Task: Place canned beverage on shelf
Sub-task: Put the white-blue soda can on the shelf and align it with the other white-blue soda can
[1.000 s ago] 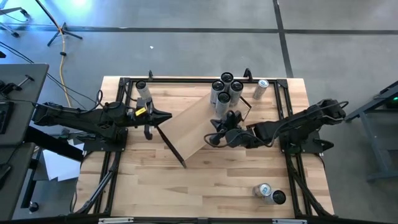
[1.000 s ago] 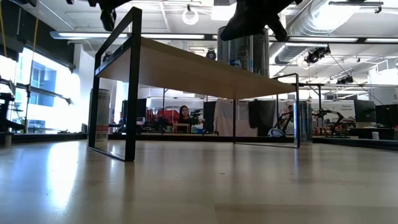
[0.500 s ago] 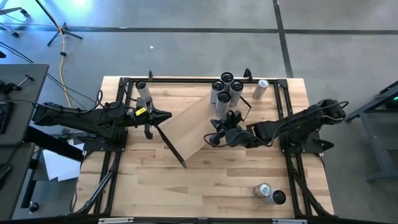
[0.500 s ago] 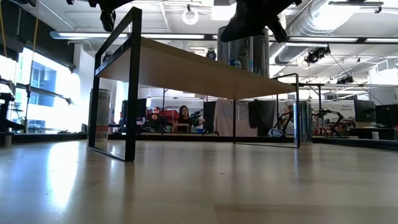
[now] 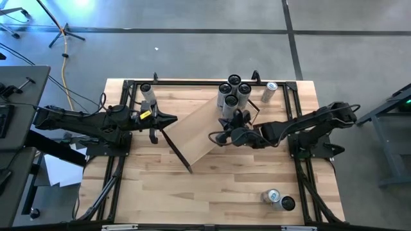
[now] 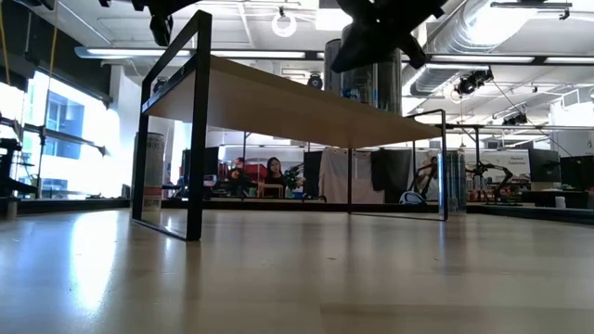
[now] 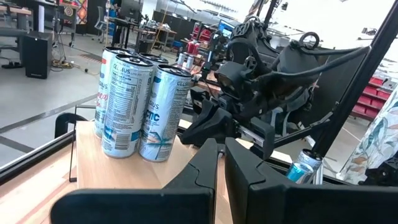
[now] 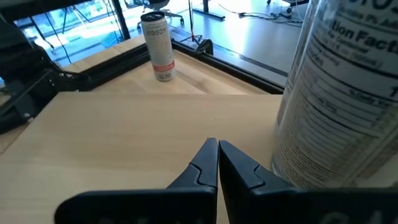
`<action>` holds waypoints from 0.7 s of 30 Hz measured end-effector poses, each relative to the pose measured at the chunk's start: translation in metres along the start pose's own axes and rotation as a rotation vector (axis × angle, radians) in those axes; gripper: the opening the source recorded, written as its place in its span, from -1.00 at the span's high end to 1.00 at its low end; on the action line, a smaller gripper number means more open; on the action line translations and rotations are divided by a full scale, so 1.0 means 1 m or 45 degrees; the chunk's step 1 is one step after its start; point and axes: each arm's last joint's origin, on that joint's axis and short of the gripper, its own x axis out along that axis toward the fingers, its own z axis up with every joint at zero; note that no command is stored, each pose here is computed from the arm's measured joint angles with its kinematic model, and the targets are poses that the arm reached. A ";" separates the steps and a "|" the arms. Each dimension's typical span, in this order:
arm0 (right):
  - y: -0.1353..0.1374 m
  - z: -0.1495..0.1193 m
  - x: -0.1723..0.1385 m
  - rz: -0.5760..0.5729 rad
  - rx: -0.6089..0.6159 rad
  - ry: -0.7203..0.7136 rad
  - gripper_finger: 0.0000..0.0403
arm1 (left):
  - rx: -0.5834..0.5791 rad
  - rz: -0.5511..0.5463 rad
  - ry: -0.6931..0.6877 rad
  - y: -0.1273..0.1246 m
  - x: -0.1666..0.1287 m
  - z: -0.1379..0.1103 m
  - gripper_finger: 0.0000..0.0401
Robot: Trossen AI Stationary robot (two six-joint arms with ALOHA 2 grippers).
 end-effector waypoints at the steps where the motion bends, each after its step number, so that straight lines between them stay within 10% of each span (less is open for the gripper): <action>1: 0.000 0.000 0.000 -0.005 -0.005 0.002 1.00 | 0.000 0.000 0.000 0.000 0.000 0.000 0.98; 21: -0.005 0.001 0.002 -0.116 -0.089 -0.050 1.00 | 0.004 0.055 -0.007 0.001 0.000 0.000 0.98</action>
